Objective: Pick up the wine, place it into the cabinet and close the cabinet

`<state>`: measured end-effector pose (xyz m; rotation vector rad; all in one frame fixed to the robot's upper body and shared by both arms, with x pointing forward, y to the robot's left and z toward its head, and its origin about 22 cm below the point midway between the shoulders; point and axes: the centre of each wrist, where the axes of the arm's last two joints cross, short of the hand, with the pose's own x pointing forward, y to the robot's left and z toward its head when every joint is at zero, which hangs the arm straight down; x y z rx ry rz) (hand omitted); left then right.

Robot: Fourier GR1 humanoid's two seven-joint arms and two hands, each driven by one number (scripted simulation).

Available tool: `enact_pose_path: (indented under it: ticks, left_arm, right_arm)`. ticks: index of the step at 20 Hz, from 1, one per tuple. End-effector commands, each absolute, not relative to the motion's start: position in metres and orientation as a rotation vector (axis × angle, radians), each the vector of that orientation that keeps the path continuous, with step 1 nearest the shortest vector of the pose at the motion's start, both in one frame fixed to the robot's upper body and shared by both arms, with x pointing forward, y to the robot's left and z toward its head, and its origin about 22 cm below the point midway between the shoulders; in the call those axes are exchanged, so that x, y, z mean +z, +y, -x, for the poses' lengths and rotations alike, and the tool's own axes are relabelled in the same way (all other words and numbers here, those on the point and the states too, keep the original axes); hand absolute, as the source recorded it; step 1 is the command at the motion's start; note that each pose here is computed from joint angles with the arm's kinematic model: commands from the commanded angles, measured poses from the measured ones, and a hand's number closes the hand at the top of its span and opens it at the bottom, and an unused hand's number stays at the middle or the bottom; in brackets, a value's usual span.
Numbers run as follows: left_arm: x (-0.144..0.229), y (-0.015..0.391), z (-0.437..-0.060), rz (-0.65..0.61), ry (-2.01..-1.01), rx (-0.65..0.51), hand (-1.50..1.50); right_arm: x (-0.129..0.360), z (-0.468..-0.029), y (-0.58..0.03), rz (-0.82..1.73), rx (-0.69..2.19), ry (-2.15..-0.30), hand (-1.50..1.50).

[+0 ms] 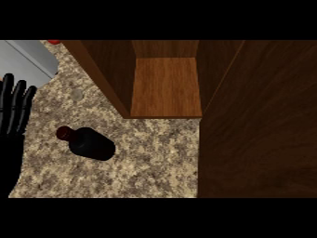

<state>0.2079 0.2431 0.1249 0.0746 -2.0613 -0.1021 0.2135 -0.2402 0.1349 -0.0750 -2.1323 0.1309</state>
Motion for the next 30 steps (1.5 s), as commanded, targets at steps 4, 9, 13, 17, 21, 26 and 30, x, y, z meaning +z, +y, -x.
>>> enact_pose_path:
  ticks: [4,9,13,17,21,26,30]
  left_arm:
    - [0.128,0.197,-0.224,-0.163,-2.077,-0.131,-1.5]
    - [0.142,0.172,-0.212,-0.006,-1.997,0.21,-1.5]
    - [0.162,0.139,-0.182,0.001,-1.977,0.263,-1.5]
    - [0.185,0.114,-0.162,0.037,-1.98,0.265,-1.5]
    - [0.2,0.096,-0.146,0.031,-1.999,0.263,-1.5]
    - [0.219,0.103,-0.124,0.033,-1.97,0.259,-1.5]
    - [0.228,0.085,-0.135,0.029,-1.994,0.247,-1.5]
  right_arm:
    - [0.128,-0.178,-0.244,0.036,0.12,-2.106,-1.5]
    - [0.119,-0.174,-0.212,-0.444,0.282,-1.985,-1.5]
    - [0.131,-0.151,-0.223,-0.47,0.281,-1.949,-1.5]
    - [0.142,-0.151,-0.222,-0.48,0.256,-1.966,-1.5]
    - [0.158,-0.148,-0.229,-0.461,0.28,-1.951,-1.5]
    - [0.167,-0.142,-0.222,-0.465,0.266,-1.952,-1.5]
    - [0.177,-0.142,-0.22,-0.489,0.277,-1.943,-1.5]
